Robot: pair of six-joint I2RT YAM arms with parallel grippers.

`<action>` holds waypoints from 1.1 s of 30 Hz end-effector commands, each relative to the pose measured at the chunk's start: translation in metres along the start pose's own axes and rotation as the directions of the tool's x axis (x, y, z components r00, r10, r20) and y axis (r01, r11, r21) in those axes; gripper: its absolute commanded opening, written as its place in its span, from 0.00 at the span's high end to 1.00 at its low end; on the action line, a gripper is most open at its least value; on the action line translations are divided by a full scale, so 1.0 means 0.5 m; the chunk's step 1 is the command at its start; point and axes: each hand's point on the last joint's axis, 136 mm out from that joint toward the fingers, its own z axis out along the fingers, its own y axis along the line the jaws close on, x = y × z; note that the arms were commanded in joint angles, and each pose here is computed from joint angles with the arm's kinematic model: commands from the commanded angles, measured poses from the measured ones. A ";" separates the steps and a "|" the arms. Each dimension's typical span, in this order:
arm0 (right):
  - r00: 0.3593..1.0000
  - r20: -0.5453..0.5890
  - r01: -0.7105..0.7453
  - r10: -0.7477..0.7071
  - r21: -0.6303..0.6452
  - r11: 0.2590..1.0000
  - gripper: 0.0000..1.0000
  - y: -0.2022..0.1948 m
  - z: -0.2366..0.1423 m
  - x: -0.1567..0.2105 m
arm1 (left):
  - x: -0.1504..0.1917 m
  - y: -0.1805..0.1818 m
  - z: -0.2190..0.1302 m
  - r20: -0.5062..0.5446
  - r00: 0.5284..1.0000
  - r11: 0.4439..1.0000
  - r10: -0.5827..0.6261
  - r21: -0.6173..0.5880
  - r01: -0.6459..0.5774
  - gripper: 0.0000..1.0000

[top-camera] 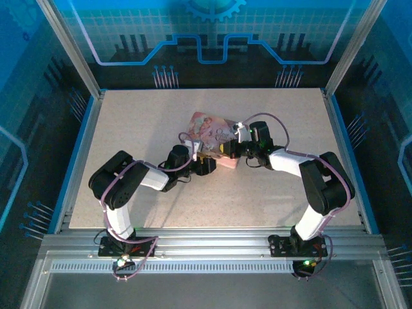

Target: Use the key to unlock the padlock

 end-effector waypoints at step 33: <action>0.982 -0.149 -0.110 0.118 0.065 0.992 1.00 -0.030 0.016 0.119 | -0.019 0.002 0.033 0.031 0.971 0.971 -0.236 -0.041 0.237 0.57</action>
